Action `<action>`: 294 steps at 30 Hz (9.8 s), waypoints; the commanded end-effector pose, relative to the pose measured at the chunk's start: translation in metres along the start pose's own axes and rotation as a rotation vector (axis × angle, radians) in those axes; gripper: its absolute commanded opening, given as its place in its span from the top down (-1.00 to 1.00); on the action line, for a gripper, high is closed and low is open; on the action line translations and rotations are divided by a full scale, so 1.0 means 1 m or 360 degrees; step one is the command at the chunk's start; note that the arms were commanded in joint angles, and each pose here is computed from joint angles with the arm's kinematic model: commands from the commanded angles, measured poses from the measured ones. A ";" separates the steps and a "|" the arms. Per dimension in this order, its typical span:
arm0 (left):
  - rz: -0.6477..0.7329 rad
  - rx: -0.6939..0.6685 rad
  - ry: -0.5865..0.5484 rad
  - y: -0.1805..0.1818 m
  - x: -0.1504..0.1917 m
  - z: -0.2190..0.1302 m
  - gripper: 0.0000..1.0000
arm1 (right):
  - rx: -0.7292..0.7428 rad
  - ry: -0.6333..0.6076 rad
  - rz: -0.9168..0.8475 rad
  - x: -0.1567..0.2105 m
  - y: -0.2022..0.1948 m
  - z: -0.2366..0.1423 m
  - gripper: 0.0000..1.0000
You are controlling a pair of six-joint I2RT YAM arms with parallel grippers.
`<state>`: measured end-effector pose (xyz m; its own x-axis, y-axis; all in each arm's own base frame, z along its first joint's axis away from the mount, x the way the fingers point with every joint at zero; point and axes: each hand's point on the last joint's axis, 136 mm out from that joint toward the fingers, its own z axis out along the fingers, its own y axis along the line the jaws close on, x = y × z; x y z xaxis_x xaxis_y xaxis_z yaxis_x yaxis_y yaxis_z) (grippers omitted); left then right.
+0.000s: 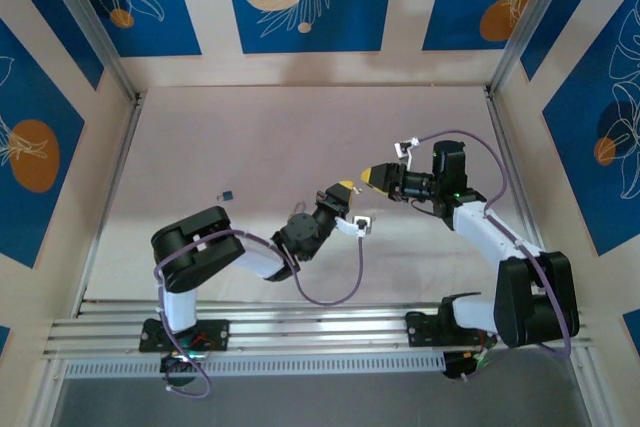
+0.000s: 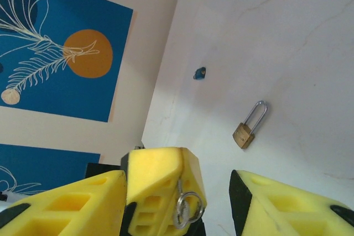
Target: Unlock with the key
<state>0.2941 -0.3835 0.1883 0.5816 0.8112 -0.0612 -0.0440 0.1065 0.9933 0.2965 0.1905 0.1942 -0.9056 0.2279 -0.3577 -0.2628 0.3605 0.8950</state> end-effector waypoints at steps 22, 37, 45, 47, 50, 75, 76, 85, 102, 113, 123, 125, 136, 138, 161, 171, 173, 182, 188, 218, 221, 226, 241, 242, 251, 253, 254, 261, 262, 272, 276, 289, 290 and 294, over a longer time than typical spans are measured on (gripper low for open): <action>0.0032 -0.0107 0.0004 0.018 -0.010 0.010 1.00 | -0.0318 0.0095 0.0305 0.013 0.003 0.008 -0.09; 0.0044 -0.0062 0.0053 0.005 -0.003 0.008 1.00 | -0.0322 0.0029 0.0330 0.011 0.004 -0.008 0.04; 0.0021 -0.0085 0.0055 0.011 -0.004 0.010 1.00 | -0.0248 0.0003 0.0335 0.008 0.003 -0.001 -0.06; 0.0017 -0.0085 0.0057 0.011 -0.004 0.011 1.00 | -0.0235 -0.0025 0.0344 0.006 0.002 -0.001 -0.06; 0.0020 -0.0084 0.0063 0.011 -0.003 0.011 1.00 | -0.0194 -0.0059 0.0361 0.006 -0.002 -0.003 -0.01; 0.0005 -0.0090 0.0062 0.010 -0.006 0.015 1.00 | -0.0102 -0.0146 0.0393 0.005 -0.010 -0.009 0.24; 0.0005 -0.0088 0.0062 0.009 -0.006 0.015 1.00 | -0.0099 -0.0149 0.0393 0.005 -0.011 -0.009 0.24; 0.0005 -0.0084 0.0065 0.008 -0.005 0.015 1.00 | -0.0074 -0.0184 0.0417 0.003 -0.013 -0.010 0.27; 0.0005 -0.0088 0.0065 0.009 -0.005 0.015 1.00 | -0.0001 -0.0208 0.0491 0.012 -0.012 -0.006 0.41; 0.0019 -0.0090 0.0063 0.009 -0.006 0.016 1.00 | 0.0011 -0.0219 0.0497 0.017 -0.012 -0.005 0.42; 0.0021 -0.0086 0.0066 0.008 -0.006 0.016 1.00 | -0.0026 -0.0210 0.0501 0.006 -0.008 0.001 0.50; 0.0022 -0.0083 0.0067 0.007 -0.006 0.016 1.00 | -0.0040 -0.0202 0.0498 0.007 -0.006 0.002 0.50; 0.0021 -0.0074 0.0062 0.003 -0.008 0.016 1.00 | -0.0059 -0.0208 0.0480 0.002 -0.001 0.004 0.52; 0.0019 -0.0072 0.0067 0.003 -0.008 0.016 1.00 | -0.0059 -0.0201 0.0480 0.002 -0.001 0.005 0.55; -0.0021 -0.0075 0.0123 0.002 -0.003 0.018 0.67 | -0.0030 -0.0197 0.0450 0.002 0.000 0.005 1.00; -0.0106 -0.0055 0.0179 0.006 0.016 -0.004 -0.18 | 0.0061 -0.0255 0.0350 -0.010 -0.009 -0.017 1.00; -0.0157 -0.0063 0.0220 0.010 0.024 -0.008 -0.22 | 0.0065 -0.0259 0.0338 -0.012 -0.009 -0.020 1.00; -0.0758 0.0440 0.0613 -0.017 0.086 -0.023 -0.25 | 0.0130 -0.0252 0.0289 -0.005 -0.013 -0.029 1.00; -0.1425 0.1050 0.1110 -0.061 0.124 -0.052 -0.23 | 0.0162 -0.0251 0.0277 0.002 -0.016 -0.035 1.00; -0.1694 0.1762 0.1913 -0.143 0.145 -0.045 -0.43 | 0.0205 -0.0257 0.0252 0.015 -0.026 -0.042 1.00; -0.1660 0.1711 0.1981 -0.149 0.160 -0.045 -0.38 | 0.0214 -0.0263 0.0247 0.017 -0.024 -0.045 1.00; -0.1675 0.1630 0.2064 -0.145 0.184 -0.058 -0.31 | 0.0216 -0.0265 0.0255 0.017 -0.026 -0.047 1.00; -0.1715 0.1603 0.2128 -0.133 0.192 -0.088 -0.24 | 0.0189 -0.0246 0.0254 0.013 -0.024 -0.040 1.00; -0.1722 0.1599 0.2133 -0.132 0.192 -0.090 -0.24 | 0.0192 -0.0247 0.0254 0.013 -0.024 -0.040 1.00; -0.1767 0.1634 0.2141 -0.130 0.185 -0.109 -0.22 | 0.0208 -0.0255 0.0231 0.009 -0.023 -0.039 1.00; -0.1789 0.1643 0.2132 -0.128 0.183 -0.110 -0.21 | 0.0210 -0.0259 0.0226 0.007 -0.022 -0.039 1.00; -0.1793 0.1640 0.2128 -0.127 0.182 -0.110 -0.22 | 0.0208 -0.0256 0.0224 0.006 -0.022 -0.039 1.00; -0.1758 0.1626 0.2081 -0.111 0.184 -0.109 -0.24 | 0.0214 -0.0256 0.0204 0.001 -0.019 -0.039 1.00; -0.1732 0.1633 0.2079 -0.111 0.184 -0.110 -0.24 | 0.0214 -0.0254 0.0197 0.001 -0.018 -0.039 1.00; -0.1696 0.1655 0.2009 -0.110 0.184 -0.101 -0.28 | 0.0228 -0.0260 0.0212 0.001 -0.022 -0.038 1.00; -0.1696 0.1608 0.2019 -0.118 0.188 -0.090 -0.28 | 0.0229 -0.0262 0.0214 0.001 -0.021 -0.039 1.00; -0.1673 0.1631 0.2113 -0.135 0.192 -0.108 -0.28 | 0.0233 -0.0263 0.0211 0.008 -0.020 -0.043 1.00; -0.1676 0.1639 0.2118 -0.135 0.191 -0.110 -0.28 | 0.0233 -0.0266 0.0209 0.008 -0.020 -0.043 1.00; -0.1683 0.1662 0.2130 -0.137 0.189 -0.117 -0.26 | 0.0228 -0.0266 0.0215 0.008 -0.020 -0.042 1.00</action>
<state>0.3198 -0.1835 0.0232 -0.8160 0.5724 -0.0806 0.5562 0.8155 0.1602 0.2836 0.1456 0.1804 -0.8587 0.4351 -0.2708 -0.0608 0.4381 0.8969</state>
